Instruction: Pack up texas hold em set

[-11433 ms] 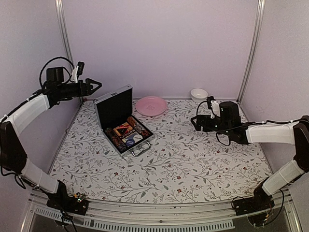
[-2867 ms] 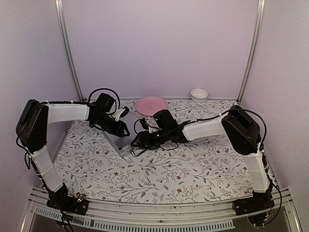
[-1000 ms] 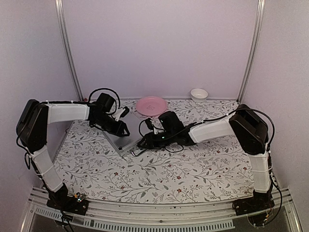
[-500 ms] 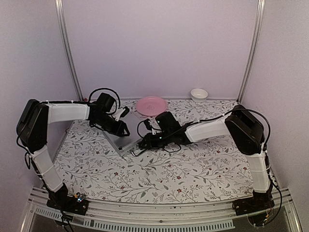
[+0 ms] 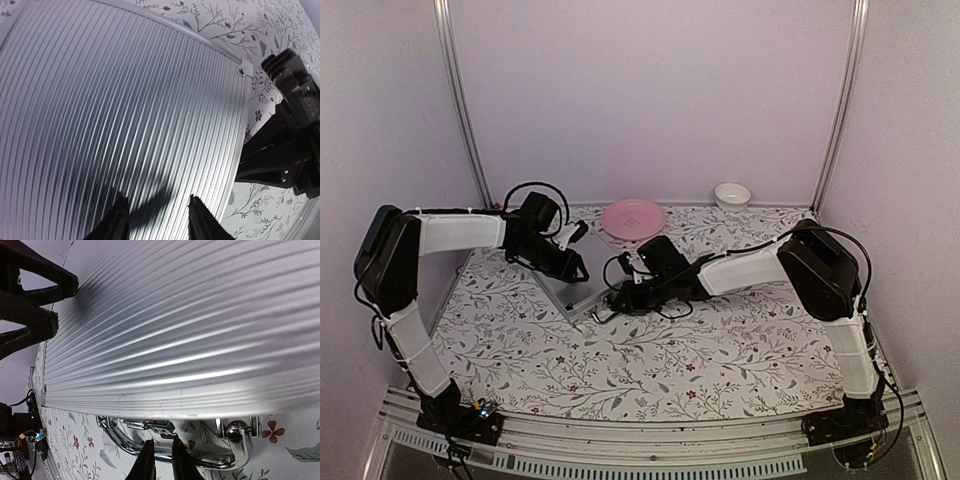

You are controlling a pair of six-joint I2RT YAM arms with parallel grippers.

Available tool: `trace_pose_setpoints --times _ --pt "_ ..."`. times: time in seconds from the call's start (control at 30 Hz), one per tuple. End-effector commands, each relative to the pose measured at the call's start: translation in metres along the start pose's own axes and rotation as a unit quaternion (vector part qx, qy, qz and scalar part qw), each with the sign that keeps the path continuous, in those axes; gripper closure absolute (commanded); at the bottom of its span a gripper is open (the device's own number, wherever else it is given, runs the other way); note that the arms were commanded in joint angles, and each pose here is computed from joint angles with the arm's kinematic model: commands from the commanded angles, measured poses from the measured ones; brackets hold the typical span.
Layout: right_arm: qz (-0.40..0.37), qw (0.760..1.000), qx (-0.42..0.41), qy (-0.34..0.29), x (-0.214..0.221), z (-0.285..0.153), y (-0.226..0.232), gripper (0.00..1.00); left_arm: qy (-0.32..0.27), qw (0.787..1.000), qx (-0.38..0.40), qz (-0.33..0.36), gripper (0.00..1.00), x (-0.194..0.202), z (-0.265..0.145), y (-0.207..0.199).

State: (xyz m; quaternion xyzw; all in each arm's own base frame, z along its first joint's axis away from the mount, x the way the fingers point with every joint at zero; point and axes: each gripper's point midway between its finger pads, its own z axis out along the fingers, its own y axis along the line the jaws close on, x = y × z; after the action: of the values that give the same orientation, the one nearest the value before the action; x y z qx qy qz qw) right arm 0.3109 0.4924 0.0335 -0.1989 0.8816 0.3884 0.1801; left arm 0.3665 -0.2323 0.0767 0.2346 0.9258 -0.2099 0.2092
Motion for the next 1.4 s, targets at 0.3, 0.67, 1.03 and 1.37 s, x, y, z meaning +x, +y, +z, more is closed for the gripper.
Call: trace_pose_setpoints --times 0.3,0.67,1.03,1.37 --pt "-0.018 0.999 0.05 -0.001 0.0 0.022 -0.019 0.88 0.038 0.999 -0.008 0.001 0.59 0.018 0.014 0.003" --pt "-0.076 0.991 0.109 -0.005 0.012 0.038 -0.043 0.88 0.039 0.999 -0.006 0.001 0.59 0.019 0.015 0.002" --pt "-0.118 0.989 0.08 -0.027 -0.01 0.023 -0.015 0.85 0.028 1.0 -0.013 0.004 0.59 0.013 0.009 0.002" --pt "-0.161 0.983 0.006 -0.087 -0.05 -0.051 0.061 0.66 -0.101 0.994 -0.028 0.016 0.58 -0.036 -0.054 -0.014"
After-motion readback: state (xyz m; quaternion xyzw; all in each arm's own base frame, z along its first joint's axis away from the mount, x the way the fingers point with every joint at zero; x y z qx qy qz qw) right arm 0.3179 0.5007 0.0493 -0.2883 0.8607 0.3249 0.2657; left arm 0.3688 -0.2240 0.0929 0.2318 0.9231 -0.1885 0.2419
